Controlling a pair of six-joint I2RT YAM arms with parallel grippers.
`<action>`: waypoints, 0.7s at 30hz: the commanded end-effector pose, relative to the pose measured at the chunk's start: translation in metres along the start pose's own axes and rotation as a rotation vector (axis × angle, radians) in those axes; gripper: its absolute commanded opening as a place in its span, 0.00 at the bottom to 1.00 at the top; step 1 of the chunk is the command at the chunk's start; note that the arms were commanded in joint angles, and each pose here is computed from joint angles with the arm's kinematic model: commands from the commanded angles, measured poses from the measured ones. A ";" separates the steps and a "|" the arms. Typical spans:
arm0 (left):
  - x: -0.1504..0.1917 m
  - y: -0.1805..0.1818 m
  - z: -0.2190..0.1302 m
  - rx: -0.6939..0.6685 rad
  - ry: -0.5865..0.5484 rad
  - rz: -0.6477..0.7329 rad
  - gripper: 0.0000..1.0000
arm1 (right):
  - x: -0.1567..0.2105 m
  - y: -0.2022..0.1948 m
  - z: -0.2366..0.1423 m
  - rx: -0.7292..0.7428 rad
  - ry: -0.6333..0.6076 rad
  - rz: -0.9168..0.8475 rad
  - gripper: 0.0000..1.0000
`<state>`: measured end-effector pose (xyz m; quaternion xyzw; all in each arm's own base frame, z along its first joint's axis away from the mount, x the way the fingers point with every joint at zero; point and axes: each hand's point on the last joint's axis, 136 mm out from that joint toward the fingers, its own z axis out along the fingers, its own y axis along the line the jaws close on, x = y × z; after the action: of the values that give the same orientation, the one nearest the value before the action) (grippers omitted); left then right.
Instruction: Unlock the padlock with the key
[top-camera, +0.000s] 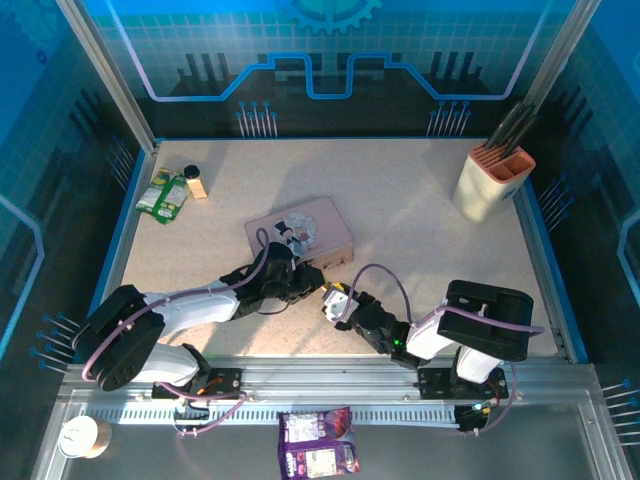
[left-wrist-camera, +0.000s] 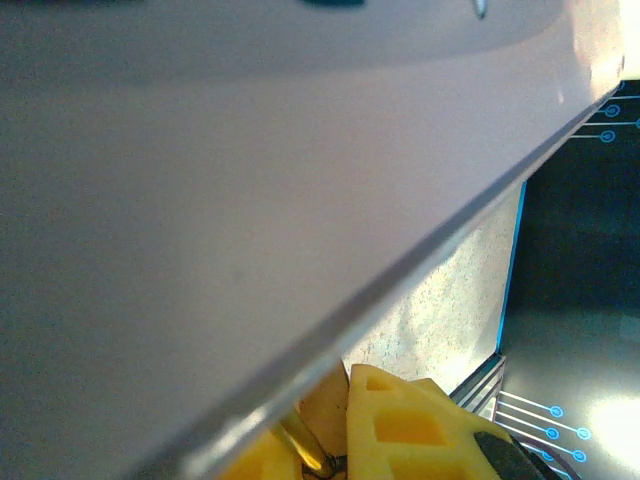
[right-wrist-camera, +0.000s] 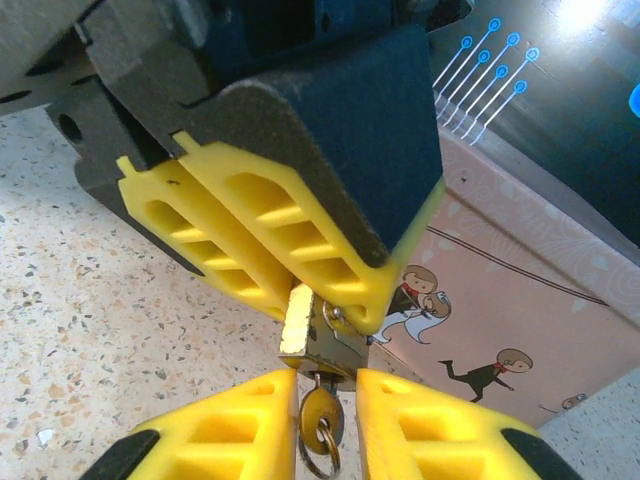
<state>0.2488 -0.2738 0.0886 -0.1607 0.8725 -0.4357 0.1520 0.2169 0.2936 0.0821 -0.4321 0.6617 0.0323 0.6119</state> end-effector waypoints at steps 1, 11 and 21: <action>-0.006 -0.017 -0.007 0.068 -0.010 -0.053 0.00 | -0.003 -0.005 0.000 0.034 -0.015 0.037 0.22; -0.008 -0.021 -0.009 0.068 -0.019 -0.047 0.00 | 0.001 -0.004 0.001 0.040 -0.011 0.039 0.22; -0.004 -0.015 -0.005 0.072 -0.001 -0.043 0.00 | -0.010 -0.003 0.007 0.021 -0.009 0.125 0.11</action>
<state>0.2485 -0.2729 0.0886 -0.1617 0.8730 -0.4344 0.1516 0.2189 0.2922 0.0716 -0.4197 0.6783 0.0338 0.6022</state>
